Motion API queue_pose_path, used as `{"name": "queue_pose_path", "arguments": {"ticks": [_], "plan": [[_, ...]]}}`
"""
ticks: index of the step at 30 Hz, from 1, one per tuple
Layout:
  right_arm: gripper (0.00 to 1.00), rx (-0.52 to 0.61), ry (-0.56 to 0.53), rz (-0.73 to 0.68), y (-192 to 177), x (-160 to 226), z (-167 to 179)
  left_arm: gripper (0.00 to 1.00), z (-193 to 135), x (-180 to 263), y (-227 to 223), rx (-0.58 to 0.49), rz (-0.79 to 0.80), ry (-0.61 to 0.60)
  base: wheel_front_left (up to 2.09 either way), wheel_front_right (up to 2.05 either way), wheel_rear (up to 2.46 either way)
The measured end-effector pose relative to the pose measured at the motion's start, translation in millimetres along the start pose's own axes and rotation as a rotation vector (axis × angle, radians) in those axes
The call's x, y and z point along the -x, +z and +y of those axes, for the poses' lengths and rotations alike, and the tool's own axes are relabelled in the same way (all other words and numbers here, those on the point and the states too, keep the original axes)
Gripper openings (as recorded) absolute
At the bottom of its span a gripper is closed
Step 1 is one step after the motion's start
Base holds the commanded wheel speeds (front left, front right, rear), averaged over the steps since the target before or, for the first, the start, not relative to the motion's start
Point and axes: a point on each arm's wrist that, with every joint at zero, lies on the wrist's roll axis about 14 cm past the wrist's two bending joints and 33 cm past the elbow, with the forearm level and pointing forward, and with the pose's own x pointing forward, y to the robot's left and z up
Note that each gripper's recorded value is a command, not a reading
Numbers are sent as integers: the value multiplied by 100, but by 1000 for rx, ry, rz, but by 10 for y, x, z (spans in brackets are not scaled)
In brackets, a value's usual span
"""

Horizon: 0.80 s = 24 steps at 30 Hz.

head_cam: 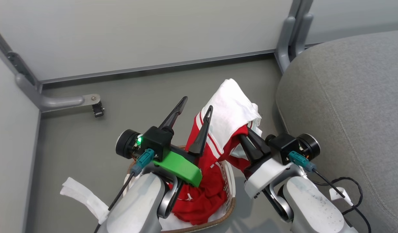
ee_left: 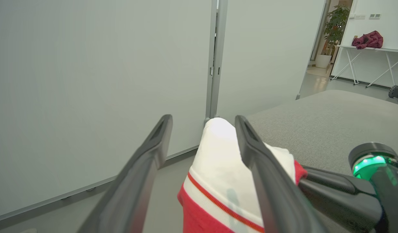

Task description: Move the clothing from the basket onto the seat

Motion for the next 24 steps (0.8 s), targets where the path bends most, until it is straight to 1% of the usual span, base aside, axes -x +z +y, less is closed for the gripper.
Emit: {"name": "queue_pose_path", "arguments": {"ticks": [7,14,24], "plan": [[0,17,-99,-24,114,185,-308,100,-189,-154,-179,8,34,-74,0,0,0],[0,36,-223,-39,213,454,-669,100,-500,-336,-345,31,58,-182,0,0,0],[0,62,-415,-55,358,933,-1154,100,-1000,-523,-639,60,108,-347,0,0,0]]}}
